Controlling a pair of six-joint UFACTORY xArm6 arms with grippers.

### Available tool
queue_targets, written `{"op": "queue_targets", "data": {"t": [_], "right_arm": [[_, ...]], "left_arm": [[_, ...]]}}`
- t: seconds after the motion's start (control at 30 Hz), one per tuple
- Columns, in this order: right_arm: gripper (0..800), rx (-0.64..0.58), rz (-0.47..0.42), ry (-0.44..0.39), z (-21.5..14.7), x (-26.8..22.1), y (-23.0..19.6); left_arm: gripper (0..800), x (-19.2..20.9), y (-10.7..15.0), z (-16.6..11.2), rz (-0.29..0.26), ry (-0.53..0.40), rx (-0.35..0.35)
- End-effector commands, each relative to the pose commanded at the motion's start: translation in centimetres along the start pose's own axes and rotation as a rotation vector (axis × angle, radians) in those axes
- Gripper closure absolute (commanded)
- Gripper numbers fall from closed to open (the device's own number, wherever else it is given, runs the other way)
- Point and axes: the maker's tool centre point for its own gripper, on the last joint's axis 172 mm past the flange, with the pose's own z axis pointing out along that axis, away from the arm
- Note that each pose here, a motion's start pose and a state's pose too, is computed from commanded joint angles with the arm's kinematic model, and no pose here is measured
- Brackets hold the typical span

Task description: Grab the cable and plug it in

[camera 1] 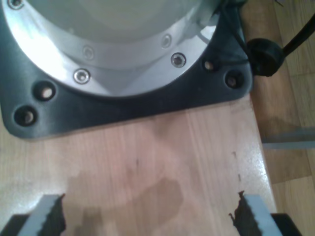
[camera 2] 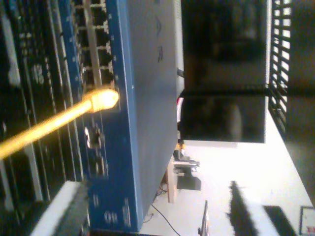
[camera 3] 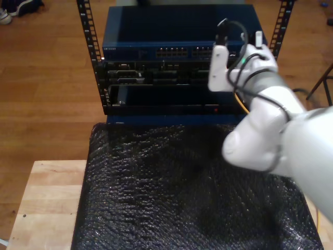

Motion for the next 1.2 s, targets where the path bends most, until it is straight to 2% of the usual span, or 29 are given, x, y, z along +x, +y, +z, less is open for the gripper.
{"op": "queue_targets", "data": {"t": [0.07, 0.3, 0.5, 0.6, 0.77, 0.97, 1.2], "right_arm": [[0, 0.054, -0.019, 0.018, -0.6, -0.7, -0.7], [0, 0.210, -0.058, 0.046, -3.2, -3.8, -1.6], [2, 0.357, -0.033, -0.001, -5.3, -9.5, -3.0], [2, 0.443, -0.064, -0.028, -6.7, -12.9, -4.6], [3, 0.519, -0.099, -0.090, -8.9, -19.2, -6.3], [2, 0.637, -0.108, -0.120, -13.5, -24.5, -8.2], [2, 0.802, -0.067, -0.125, -20.6, -29.0, -12.2]], "left_arm": [[0, 0.0, 0.0, 0.0, 0.000, 0.000, 0.000], [0, 0.0, 0.0, 0.0, -0.001, 0.000, 0.001], [0, 0.0, 0.0, 0.0, 0.000, 0.000, 0.000], [0, 0.0, 0.0, 0.0, 0.000, 0.000, 0.000], [0, 0.0, 0.0, 0.0, 0.000, 0.000, 0.000], [0, 0.0, 0.0, 0.0, 0.000, 0.000, 0.000], [0, 0.0, 0.0, 0.0, 0.000, 0.000, 0.000]]}}
